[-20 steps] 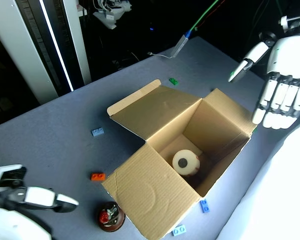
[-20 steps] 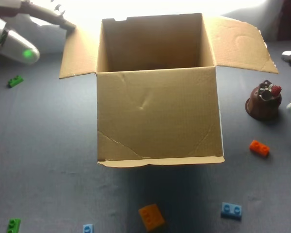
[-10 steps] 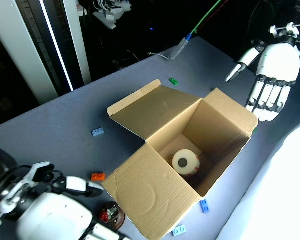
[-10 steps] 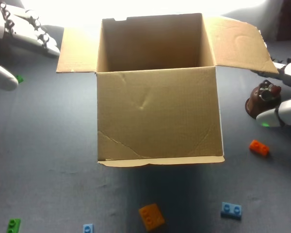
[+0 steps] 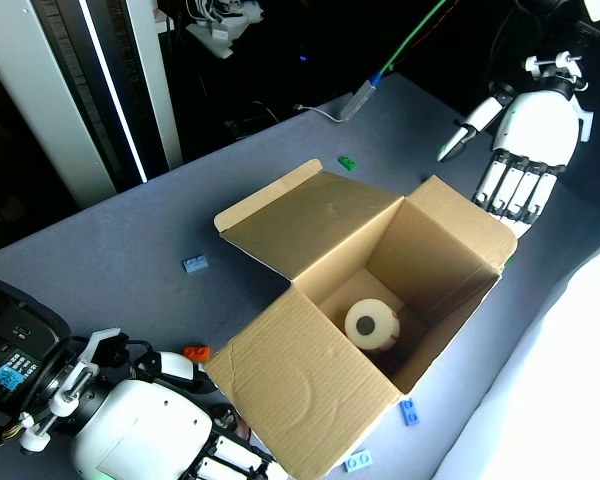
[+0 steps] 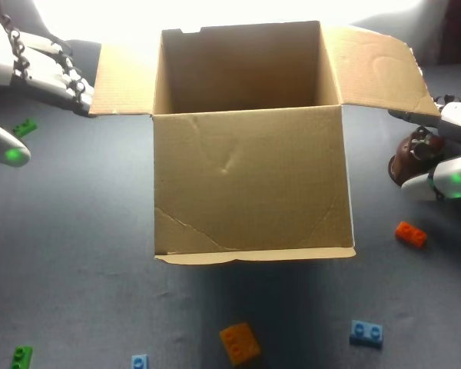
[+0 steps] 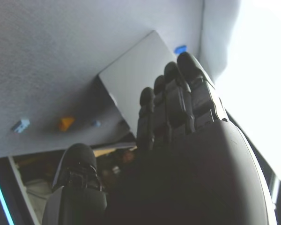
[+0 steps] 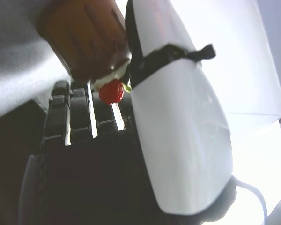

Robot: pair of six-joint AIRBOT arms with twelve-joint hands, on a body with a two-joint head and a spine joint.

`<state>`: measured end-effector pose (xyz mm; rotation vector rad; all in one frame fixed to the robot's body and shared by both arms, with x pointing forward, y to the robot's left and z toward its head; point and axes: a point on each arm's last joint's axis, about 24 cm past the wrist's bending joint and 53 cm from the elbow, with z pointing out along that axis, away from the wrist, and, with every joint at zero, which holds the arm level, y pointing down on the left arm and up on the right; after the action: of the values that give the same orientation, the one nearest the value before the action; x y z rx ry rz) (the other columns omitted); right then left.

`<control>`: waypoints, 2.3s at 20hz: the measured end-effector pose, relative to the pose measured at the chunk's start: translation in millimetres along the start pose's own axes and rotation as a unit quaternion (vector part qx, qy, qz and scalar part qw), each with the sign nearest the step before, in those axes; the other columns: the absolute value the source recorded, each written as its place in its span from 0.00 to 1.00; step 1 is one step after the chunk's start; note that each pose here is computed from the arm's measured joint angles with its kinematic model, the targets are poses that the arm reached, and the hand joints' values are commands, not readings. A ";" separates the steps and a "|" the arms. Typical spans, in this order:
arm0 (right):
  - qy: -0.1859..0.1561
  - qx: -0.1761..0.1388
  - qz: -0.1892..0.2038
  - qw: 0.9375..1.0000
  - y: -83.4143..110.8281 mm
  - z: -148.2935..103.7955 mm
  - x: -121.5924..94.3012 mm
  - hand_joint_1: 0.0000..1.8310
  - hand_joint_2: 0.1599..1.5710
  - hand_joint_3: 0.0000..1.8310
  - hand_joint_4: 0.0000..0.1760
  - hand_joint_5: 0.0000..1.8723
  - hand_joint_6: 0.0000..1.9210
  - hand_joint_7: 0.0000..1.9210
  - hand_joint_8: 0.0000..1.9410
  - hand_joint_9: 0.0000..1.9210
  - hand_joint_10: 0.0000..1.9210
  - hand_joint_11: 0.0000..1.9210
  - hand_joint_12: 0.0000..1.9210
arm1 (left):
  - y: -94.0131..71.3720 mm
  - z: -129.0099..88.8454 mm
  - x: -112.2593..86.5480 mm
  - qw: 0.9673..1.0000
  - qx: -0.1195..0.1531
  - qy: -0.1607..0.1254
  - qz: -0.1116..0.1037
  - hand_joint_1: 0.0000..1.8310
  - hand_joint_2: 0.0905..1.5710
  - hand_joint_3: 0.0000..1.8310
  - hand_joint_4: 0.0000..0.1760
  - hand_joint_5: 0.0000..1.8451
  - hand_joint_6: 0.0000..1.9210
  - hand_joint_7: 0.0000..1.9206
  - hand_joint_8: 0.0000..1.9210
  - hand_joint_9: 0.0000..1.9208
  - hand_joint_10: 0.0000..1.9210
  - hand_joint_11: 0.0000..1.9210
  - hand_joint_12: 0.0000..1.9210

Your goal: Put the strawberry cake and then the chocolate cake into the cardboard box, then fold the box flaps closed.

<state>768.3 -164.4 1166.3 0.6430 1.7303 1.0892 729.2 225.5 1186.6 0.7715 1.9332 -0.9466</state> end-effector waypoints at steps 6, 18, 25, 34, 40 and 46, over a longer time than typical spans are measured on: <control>0.000 0.000 0.000 1.000 0.1 0.0 -0.1 0.55 0.64 0.00 0.00 0.04 0.02 0.07 0.02 0.06 0.03 0.01 0.01 | -0.9 4.8 -0.1 1.000 0.001 -0.005 -0.004 0.00 0.77 0.00 0.00 0.09 0.00 0.10 0.00 0.11 0.00 0.00 0.38; -0.015 -0.005 -0.006 1.000 1.9 -3.2 -13.2 0.73 0.73 0.01 0.00 0.47 0.57 0.45 0.64 0.36 0.82 0.16 1.00 | -6.9 10.9 6.3 1.000 0.012 0.004 -0.003 0.00 0.77 0.00 0.00 0.09 0.00 0.11 0.00 0.13 0.00 0.00 0.41; -0.067 -0.035 -0.017 0.997 34.2 -28.7 -73.1 0.73 0.74 0.00 0.00 0.45 0.62 0.44 0.65 0.35 0.82 0.15 1.00 | -8.5 12.4 6.0 1.000 0.015 0.002 -0.003 0.00 0.77 0.00 0.00 0.10 0.00 0.11 0.00 0.13 0.00 0.00 0.42; -0.132 -0.072 -0.036 0.988 71.1 -63.3 -145.5 0.73 0.74 0.00 0.00 0.43 0.62 0.44 0.65 0.35 0.83 0.12 1.00 | -12.5 19.4 8.5 1.000 0.019 0.006 -0.001 0.00 0.77 0.00 0.00 0.09 0.00 0.11 0.00 0.13 0.00 0.00 0.42; -0.138 -0.148 -0.098 0.975 123.3 -70.8 -140.7 0.66 0.74 0.00 0.00 0.43 0.64 0.45 0.66 0.33 0.80 0.12 1.00 | -15.9 24.7 13.4 1.000 0.024 0.012 -0.002 0.00 0.78 0.00 0.00 0.10 0.00 0.10 0.00 0.13 0.00 0.00 0.41; -0.103 -0.208 -0.137 0.963 166.9 -56.6 -94.7 0.66 0.74 0.00 0.00 0.43 0.64 0.44 0.67 0.32 0.82 0.10 1.00 | -18.5 28.6 11.4 1.000 0.027 0.008 -0.002 0.00 0.78 0.00 0.00 0.10 0.00 0.10 0.00 0.13 0.00 0.00 0.40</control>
<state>745.7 -184.4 1364.2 0.2347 1.3104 1.0999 720.9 193.7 1172.1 0.8086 1.9306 -1.0013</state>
